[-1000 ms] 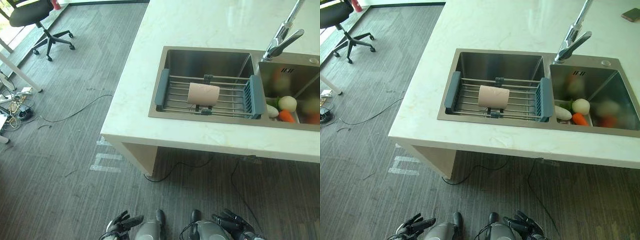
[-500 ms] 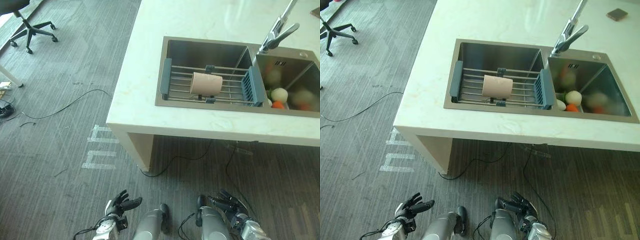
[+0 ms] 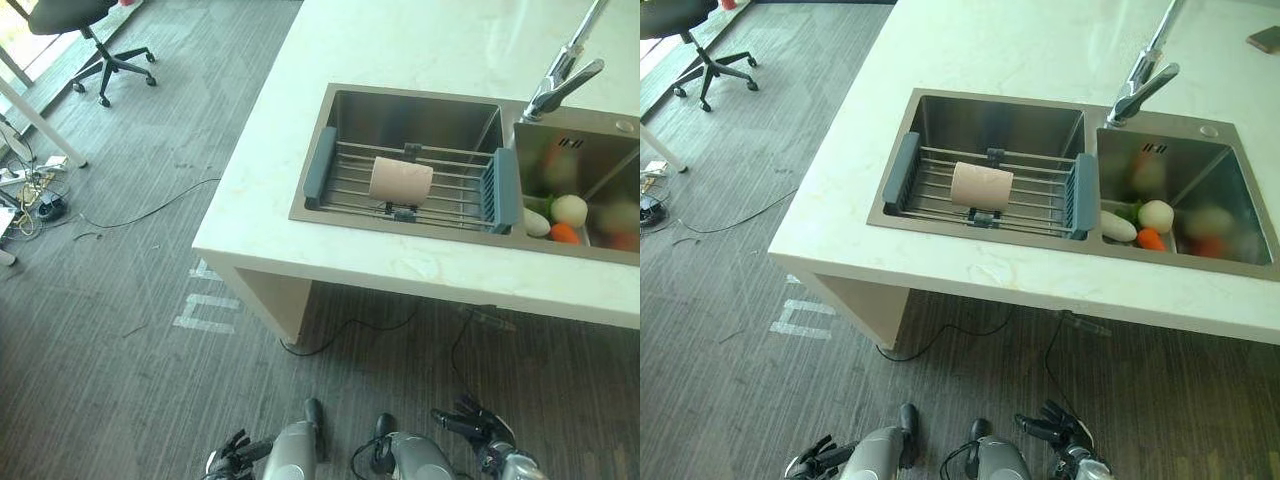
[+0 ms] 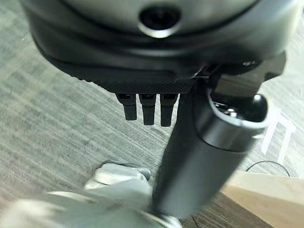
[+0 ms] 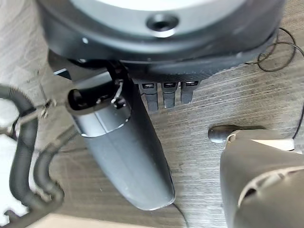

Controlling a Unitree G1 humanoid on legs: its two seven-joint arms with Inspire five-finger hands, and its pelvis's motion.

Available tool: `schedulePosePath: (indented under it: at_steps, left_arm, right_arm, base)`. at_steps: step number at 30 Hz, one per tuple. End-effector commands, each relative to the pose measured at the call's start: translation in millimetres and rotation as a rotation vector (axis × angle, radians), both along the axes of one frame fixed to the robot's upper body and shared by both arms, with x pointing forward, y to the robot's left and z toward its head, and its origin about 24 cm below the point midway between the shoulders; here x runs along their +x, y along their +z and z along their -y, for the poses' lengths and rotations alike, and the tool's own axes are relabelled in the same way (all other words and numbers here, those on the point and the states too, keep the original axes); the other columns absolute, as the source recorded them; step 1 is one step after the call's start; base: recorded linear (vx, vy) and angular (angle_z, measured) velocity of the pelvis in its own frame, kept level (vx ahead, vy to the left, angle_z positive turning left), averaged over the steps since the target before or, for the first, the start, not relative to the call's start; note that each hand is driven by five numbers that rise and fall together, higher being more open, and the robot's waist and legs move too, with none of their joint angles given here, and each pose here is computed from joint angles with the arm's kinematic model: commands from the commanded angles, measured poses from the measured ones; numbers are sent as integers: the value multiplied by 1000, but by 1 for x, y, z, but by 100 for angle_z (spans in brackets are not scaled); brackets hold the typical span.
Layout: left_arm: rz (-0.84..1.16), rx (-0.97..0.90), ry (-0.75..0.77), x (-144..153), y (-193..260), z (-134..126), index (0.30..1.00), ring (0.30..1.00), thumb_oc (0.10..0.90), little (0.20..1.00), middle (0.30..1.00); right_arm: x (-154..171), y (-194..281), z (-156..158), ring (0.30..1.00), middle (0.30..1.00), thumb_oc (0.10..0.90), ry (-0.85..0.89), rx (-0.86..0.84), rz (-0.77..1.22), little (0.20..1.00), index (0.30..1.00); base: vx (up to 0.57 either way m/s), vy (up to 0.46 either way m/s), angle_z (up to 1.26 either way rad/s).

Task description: Place the dishes in the dishwasher.

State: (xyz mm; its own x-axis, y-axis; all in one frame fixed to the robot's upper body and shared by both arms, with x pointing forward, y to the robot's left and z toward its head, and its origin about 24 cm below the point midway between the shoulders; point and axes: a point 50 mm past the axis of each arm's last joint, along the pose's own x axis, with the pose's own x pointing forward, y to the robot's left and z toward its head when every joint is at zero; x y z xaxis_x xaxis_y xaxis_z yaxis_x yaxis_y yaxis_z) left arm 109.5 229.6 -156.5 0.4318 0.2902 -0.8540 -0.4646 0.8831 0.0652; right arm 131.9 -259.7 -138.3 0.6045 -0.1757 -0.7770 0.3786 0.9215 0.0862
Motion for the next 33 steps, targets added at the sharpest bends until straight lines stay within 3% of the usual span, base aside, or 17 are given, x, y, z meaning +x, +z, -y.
schedulePosePath:
  at_steps: [1,8,11,16,20,23,26,28,31,33]
  left_arm:
    - [68,28,-10,9,5,-1,900,900,800,900,900]
    - [241,88,66,24,18,-10,900,900,800,900,900]
    - [370,127,228,32,31,-24,900,900,800,900,900]
    - [625,443,557,29,83,-94,900,900,800,900,900]
    - [859,833,629,30,158,-150,900,900,800,900,900]
    - [1036,1069,563,38,220,-173,900,900,800,900,900]
    - [1263,1327,412,54,311,-186,900,900,800,900,900]
    - [1421,1404,270,65,358,-179,900,900,800,900,900]
    - [1642,1436,-103,90,425,-136,900,900,800,900,900]
    - [1703,1391,-256,100,443,-116,900,900,800,900,900]
  right_arm:
    - [4,6,8,900,900,800,17,-16,62,900,900]
    - [3,6,6,900,900,800,-9,-17,83,900,900]
    - [-1,7,11,900,900,800,-29,-26,78,900,900]
    - [-9,11,29,900,900,800,-54,-49,78,900,900]
    - [-17,13,40,900,900,800,-86,-60,83,900,900]
    - [-27,10,38,900,900,800,-98,-63,64,900,900]
    - [-34,5,32,900,900,800,-105,-64,39,900,900]
    - [-33,5,29,900,900,800,-104,-61,33,900,900]
    - [-28,4,23,900,900,800,-103,-51,29,900,900]
    - [-27,3,21,900,900,800,-97,-46,26,900,900]
  base:
    - [27,78,-16]
    - [70,49,-7]
    - [72,29,-12]
    - [80,-6,-7]
    - [10,-3,-13]
    - [10,-1,-5]
    - [5,-3,1]
    - [2,-19,0]
    - [1,-51,-4]
    - [3,-54,-1]
